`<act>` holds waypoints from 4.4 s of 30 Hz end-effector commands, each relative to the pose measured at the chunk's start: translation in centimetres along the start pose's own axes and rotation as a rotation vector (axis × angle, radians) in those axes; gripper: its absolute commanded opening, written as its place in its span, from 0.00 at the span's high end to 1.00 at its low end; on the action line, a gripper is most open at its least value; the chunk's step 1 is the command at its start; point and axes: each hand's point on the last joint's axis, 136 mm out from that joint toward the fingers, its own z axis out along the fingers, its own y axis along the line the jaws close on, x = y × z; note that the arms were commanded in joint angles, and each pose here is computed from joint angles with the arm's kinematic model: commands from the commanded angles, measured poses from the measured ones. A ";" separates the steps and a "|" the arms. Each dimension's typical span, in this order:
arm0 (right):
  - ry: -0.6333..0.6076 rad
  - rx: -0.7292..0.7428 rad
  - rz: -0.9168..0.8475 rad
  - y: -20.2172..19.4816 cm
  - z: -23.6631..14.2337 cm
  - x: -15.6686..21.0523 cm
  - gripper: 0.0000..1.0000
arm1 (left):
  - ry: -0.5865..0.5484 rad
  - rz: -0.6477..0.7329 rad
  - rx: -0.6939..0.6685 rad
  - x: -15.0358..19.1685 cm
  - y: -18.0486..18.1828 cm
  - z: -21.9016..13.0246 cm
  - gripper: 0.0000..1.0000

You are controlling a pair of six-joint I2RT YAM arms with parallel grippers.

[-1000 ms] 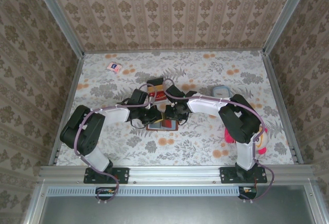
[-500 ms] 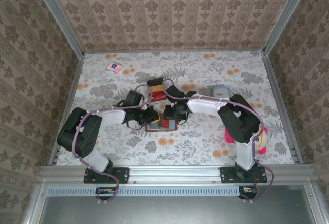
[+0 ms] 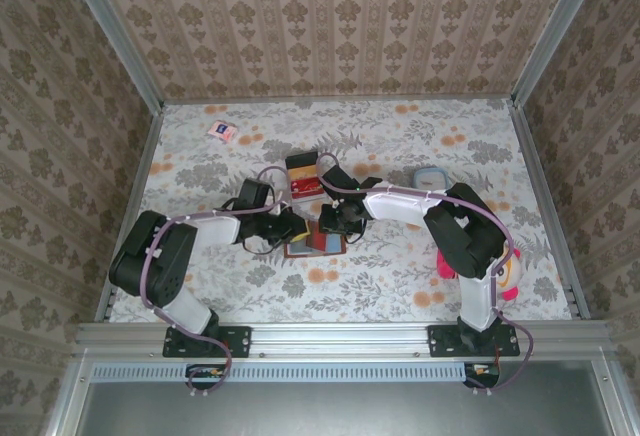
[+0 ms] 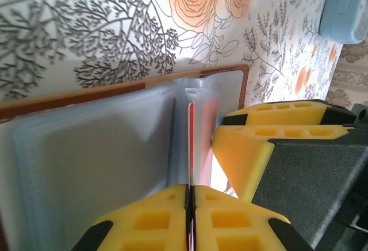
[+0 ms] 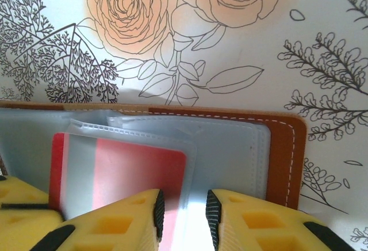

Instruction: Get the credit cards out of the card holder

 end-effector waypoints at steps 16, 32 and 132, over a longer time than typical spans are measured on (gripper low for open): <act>-0.028 0.045 -0.023 -0.7 -1.4 -0.6 0.71 | -0.008 -0.008 0.030 -0.1 -0.1 -0.8 0.93; 0.024 -0.035 0.000 0.6 -2.2 0.8 0.70 | 0.016 -0.025 0.069 0.1 -0.7 0.5 0.80; -0.079 -0.710 0.000 8.2 -10.4 -3.5 0.30 | -0.183 0.252 0.142 -2.6 -8.3 -10.8 1.00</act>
